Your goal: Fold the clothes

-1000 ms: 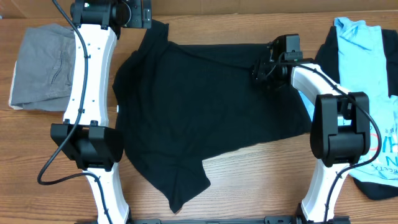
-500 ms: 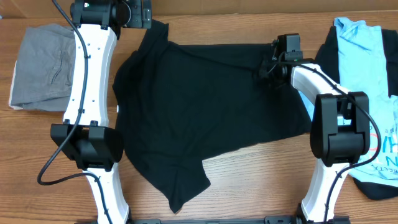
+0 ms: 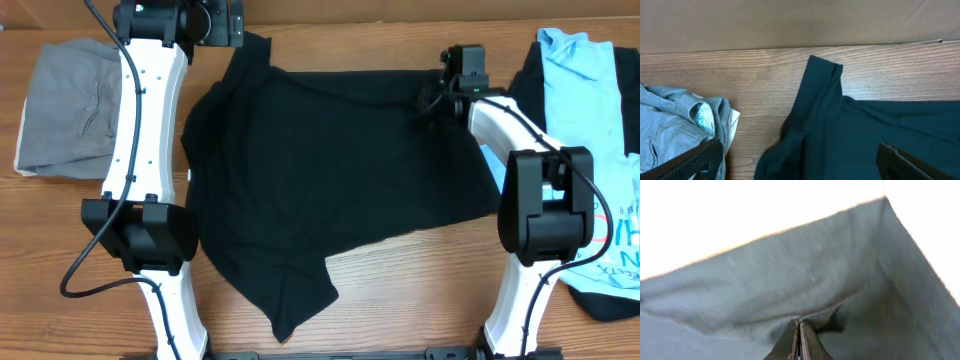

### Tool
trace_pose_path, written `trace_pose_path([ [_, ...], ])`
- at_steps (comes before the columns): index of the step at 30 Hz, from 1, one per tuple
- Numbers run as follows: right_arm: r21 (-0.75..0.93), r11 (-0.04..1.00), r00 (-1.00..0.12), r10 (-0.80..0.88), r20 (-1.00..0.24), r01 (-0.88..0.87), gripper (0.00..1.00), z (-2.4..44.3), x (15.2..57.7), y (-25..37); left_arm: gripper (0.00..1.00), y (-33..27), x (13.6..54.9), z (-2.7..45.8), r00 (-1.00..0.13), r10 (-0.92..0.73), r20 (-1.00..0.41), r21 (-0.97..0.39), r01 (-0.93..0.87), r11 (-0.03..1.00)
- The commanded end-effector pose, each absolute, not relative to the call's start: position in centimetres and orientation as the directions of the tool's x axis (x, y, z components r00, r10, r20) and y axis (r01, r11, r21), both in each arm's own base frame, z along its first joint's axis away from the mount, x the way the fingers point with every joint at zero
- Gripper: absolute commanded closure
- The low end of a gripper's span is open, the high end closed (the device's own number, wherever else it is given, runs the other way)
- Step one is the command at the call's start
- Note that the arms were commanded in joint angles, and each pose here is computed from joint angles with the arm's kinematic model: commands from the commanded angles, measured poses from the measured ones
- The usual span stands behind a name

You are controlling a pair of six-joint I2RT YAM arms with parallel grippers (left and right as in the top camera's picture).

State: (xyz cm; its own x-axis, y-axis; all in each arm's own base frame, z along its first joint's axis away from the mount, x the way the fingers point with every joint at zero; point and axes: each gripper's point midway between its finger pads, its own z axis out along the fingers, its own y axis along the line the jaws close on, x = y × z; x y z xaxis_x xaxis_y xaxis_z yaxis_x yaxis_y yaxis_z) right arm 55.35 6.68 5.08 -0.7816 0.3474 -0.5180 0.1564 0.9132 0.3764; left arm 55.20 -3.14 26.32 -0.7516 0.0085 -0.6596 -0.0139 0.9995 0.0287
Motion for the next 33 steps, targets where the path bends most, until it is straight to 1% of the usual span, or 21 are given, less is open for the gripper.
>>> trace_pose_path([
  [1,0.416,0.903,-0.705,0.365,-0.608,0.108,0.96,10.3,58.6,7.2,0.0,-3.4,55.2,26.8,-0.744,-0.011,-0.668,0.007,-0.022,1.0],
  [5,0.431,0.897,-0.599,0.4,-0.693,0.101,0.96,15.0,61.3,6.6,0.0,-3.4,55.2,26.8,-0.743,-0.012,-0.669,0.007,-0.022,1.0],
  [8,0.435,0.896,-0.506,0.417,-0.755,0.089,0.96,17.5,62.9,5.8,0.0,-3.5,55.2,26.8,-0.743,-0.012,-0.669,0.006,-0.021,1.0],
  [12,0.428,0.899,-0.414,0.427,-0.804,0.096,0.96,18.6,64.4,4.6,0.0,-3.6,55.2,26.8,-0.743,-0.011,-0.669,0.001,-0.015,1.0],
  [13,0.426,0.899,-0.395,0.429,-0.812,0.1,0.95,18.6,64.7,4.3,0.0,-3.7,55.2,26.8,-0.743,-0.011,-0.669,-0.002,-0.013,1.0],
  [14,0.427,0.899,-0.374,0.431,-0.821,0.098,0.81,18.5,65.2,4.0,0.0,-3.7,55.2,26.8,-0.744,-0.011,-0.669,-0.005,-0.01,1.0],
  [15,0.428,0.899,-0.359,0.432,-0.827,0.095,0.5,18.4,65.5,3.9,0.0,-3.8,55.2,26.8,-0.744,-0.011,-0.669,-0.008,-0.008,1.0],
  [16,0.429,0.898,-0.347,0.435,-0.831,0.098,0.04,18.2,65.8,3.6,0.0,-3.8,55.2,26.8,-0.743,-0.011,-0.669,-0.007,-0.008,1.0],
  [17,0.428,0.898,-0.338,0.436,-0.834,0.104,0.0,18.2,65.9,3.2,0.0,-3.8,55.2,26.8,-0.744,-0.011,-0.668,-0.007,-0.008,1.0],
  [20,0.426,0.896,-0.327,0.442,-0.835,0.122,0.0,18.7,65.8,2.1,0.0,-3.7,55.1,26.8,-0.747,0.005,-0.665,0.005,0.003,1.0],
  [25,0.424,0.89,-0.347,0.455,-0.82,0.168,0.0,22.3,63.4,-0.5,0.0,-3.3,54.8,28.1,-0.73,0.017,-0.684,0.027,-0.002,1.0],
  [30,0.408,0.883,-0.448,0.469,-0.761,0.232,0.0,26.8,56.9,-1.7,0.0,-3.5,52.2,33.4,-0.672,0.018,-0.74,0.019,0.006,1.0],
  [32,0.407,0.881,-0.496,0.472,-0.729,0.24,0.0,28.4,53.8,-1.3,0.0,-3.8,50.4,36.2,-0.641,0.02,-0.767,0.014,0.014,1.0],
  [33,0.399,0.88,-0.531,0.475,-0.702,0.259,0.0,29.1,51.3,-1.2,0.0,-4.3,48.9,38.1,-0.617,0.023,-0.786,0.008,0.026,1.0],
])
